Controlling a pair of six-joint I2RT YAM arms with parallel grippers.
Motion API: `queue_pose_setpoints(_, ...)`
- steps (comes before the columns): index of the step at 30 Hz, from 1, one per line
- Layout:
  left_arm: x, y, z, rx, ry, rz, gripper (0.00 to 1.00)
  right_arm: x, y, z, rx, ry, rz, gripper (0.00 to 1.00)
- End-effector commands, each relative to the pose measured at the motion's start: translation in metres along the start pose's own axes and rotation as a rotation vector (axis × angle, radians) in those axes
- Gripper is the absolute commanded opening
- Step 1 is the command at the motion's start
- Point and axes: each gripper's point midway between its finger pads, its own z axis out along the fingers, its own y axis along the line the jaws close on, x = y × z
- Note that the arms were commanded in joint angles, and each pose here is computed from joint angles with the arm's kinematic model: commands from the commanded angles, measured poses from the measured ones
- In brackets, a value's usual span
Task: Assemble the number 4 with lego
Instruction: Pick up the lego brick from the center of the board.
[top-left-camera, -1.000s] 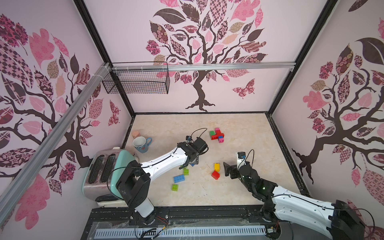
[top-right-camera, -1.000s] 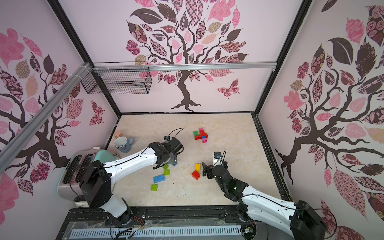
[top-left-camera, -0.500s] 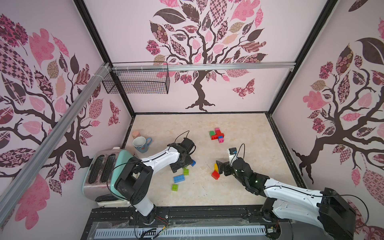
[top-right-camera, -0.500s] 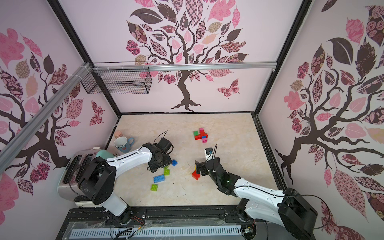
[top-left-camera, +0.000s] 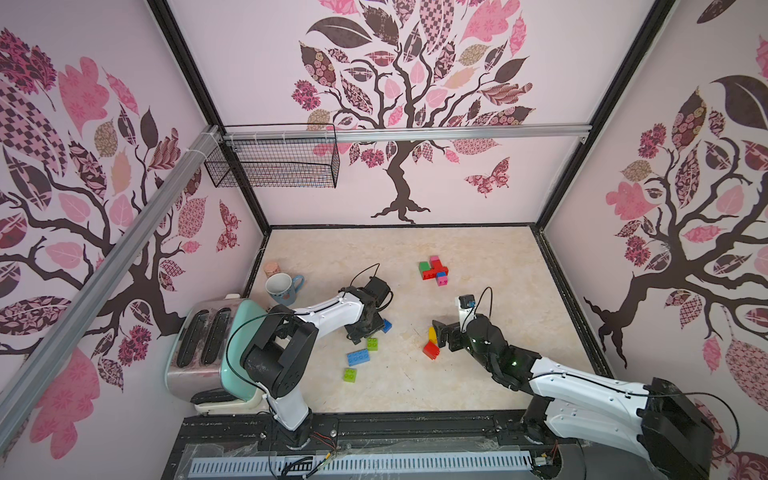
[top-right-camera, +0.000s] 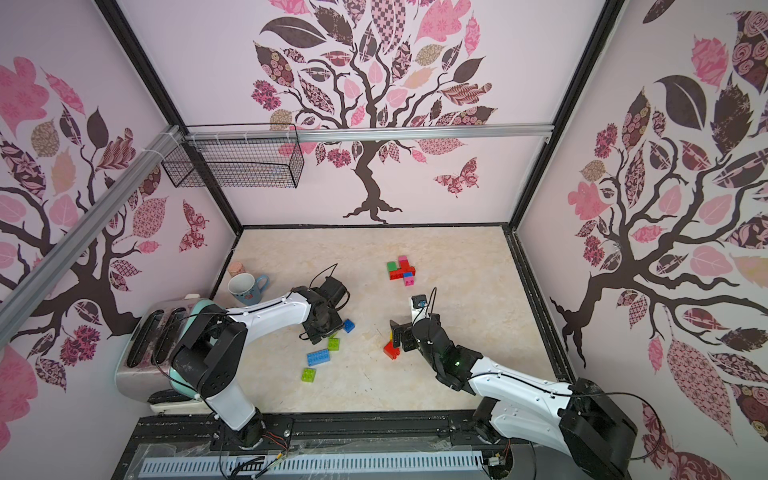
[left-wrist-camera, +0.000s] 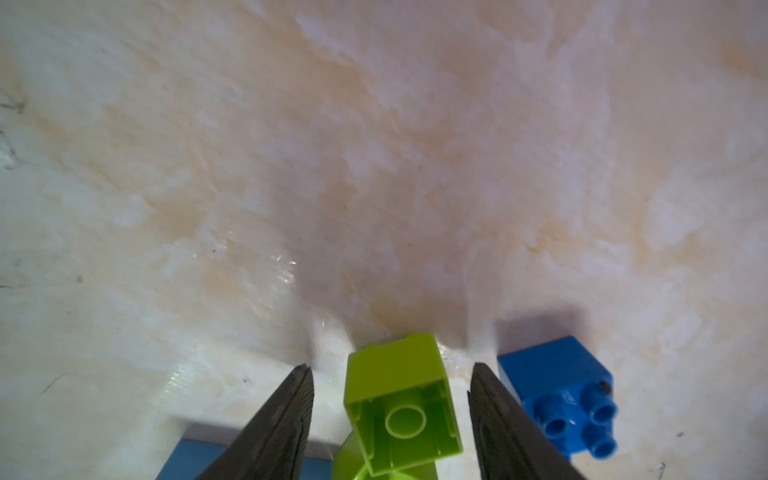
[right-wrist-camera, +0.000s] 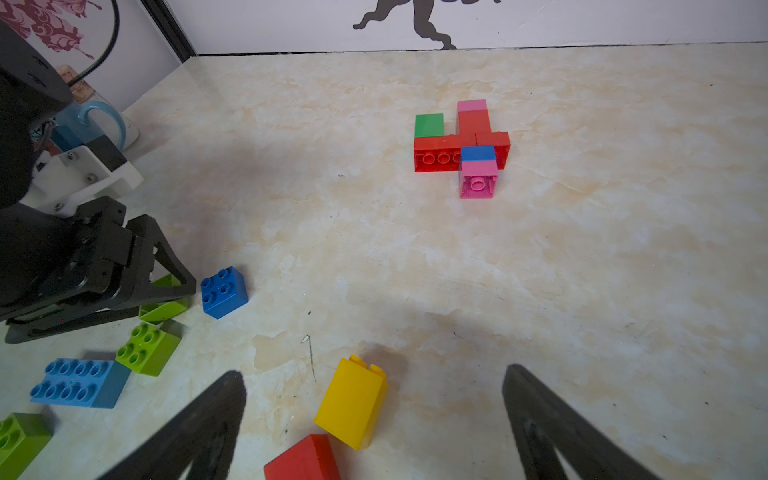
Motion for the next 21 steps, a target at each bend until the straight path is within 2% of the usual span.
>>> queue_pose_setpoints(1,-0.004,0.002,0.01,-0.018,-0.013,-0.006,0.62,-0.006,0.003,-0.002,-0.01,0.001,0.0,1.0)
queue_pose_setpoints(6,-0.003,0.003,0.016,-0.032,-0.009,0.004,0.57,-0.005,0.003,-0.001,-0.005,0.009,-0.004,0.99)
queue_pose_setpoints(10,-0.002,0.004,0.018,-0.027,-0.005,0.002,0.48,-0.006,0.002,-0.002,-0.001,0.001,0.0,1.0)
queue_pose_setpoints(18,-0.008,0.004,0.008,0.001,-0.04,0.037,0.21,-0.007,-0.005,-0.004,0.029,-0.011,0.024,0.99)
queue_pose_setpoints(21,-0.011,0.008,0.004,-0.014,-0.063,0.064,0.07,-0.009,-0.006,-0.005,0.032,-0.02,0.035,0.99)
